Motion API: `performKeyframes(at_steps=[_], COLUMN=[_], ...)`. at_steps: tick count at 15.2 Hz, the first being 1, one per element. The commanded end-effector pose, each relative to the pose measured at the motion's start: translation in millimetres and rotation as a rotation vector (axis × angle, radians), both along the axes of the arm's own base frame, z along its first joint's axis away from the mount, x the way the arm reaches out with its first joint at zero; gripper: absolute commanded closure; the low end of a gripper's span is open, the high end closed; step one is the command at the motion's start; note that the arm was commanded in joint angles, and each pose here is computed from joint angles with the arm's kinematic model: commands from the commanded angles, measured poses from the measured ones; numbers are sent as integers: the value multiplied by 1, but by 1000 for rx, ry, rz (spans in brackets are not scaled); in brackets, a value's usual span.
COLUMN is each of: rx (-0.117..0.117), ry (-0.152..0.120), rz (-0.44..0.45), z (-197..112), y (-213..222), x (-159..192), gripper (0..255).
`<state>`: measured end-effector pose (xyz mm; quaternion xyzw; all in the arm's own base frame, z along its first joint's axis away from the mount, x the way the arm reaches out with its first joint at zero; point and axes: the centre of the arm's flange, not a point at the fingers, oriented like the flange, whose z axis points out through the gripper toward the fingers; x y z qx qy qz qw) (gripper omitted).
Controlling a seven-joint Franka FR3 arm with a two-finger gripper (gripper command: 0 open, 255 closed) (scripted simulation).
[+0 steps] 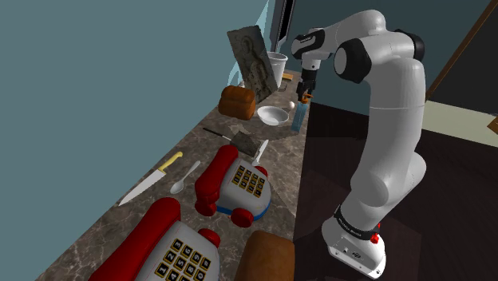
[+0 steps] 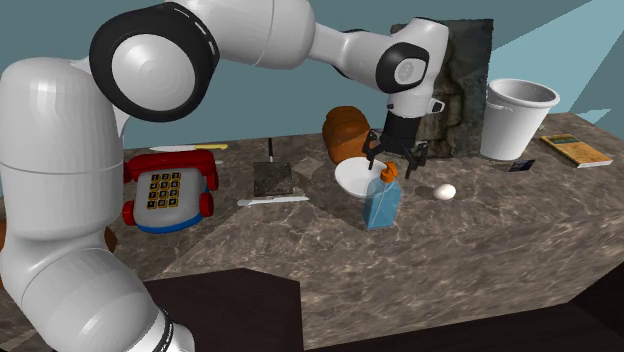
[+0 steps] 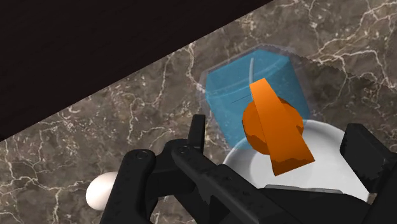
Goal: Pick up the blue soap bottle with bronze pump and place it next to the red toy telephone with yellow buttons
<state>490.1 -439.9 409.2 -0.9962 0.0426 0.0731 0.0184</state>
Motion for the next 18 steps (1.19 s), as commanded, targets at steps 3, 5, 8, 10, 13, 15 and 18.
performKeyframes(at_steps=[3,5,8,10,13,15,18], rx=[0,0,0,0,0,0,0], ry=[0,0,0,0,0,0,0], rz=[0,0,0,0,0,0,0], z=[0,0,0,0,11,21,37], y=[0,0,0,0,0,0,0], x=[0,0,0,0,0,0,0], gripper=[255,255,255,255,255,255,255])
